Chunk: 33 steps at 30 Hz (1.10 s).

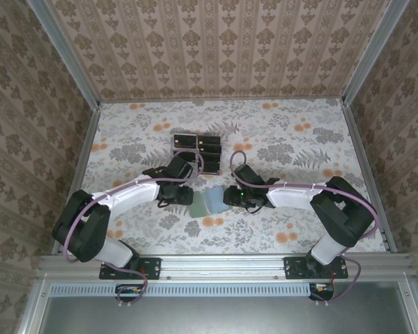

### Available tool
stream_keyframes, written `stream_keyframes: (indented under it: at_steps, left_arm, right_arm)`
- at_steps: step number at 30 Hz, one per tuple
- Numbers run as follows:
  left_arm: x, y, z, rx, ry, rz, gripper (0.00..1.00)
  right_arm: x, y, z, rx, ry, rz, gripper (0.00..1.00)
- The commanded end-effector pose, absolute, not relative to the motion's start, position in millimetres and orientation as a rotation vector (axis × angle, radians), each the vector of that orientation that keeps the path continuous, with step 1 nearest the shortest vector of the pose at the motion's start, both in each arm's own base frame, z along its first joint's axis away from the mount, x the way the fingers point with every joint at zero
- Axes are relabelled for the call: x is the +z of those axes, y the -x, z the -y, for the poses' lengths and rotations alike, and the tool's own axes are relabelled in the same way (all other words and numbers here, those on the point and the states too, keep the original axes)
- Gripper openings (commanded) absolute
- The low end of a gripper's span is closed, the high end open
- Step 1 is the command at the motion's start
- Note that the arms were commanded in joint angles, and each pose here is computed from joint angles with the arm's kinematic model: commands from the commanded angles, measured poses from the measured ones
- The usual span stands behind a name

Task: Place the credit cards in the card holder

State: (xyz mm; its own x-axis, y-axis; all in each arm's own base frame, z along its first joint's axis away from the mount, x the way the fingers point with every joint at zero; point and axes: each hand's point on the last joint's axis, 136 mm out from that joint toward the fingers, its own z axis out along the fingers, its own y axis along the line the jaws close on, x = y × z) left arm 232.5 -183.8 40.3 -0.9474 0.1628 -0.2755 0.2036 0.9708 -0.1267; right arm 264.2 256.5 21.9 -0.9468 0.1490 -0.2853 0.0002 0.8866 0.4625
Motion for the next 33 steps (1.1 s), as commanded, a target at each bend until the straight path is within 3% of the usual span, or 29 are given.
stream_keyframes:
  at_steps: [1,12,17,20,27,33]
  left_arm:
    - [35,-233,175,-0.152,-0.273,-2.860,0.51]
    - [32,-251,168,-0.121,-0.302,-2.856,0.51]
    - [50,-260,168,-0.212,-0.259,-2.813,0.54]
    - [68,-260,170,-0.300,-0.206,-2.774,0.59]
    - [97,-252,175,-0.443,-0.139,-2.683,0.64]
    - [86,-247,176,-0.461,-0.133,-2.694,0.64]
  right_arm:
    - [15,-251,-252,0.650,-0.145,-2.769,0.38]
    - [57,-235,-271,0.681,-0.056,-2.699,0.38]
    - [83,-247,-277,0.628,0.053,-2.660,0.52]
    - [92,-257,-286,0.609,0.117,-2.654,0.55]
    - [83,-270,-295,0.607,0.123,-2.673,0.56]
    - [67,-276,-298,0.622,0.088,-2.698,0.56]
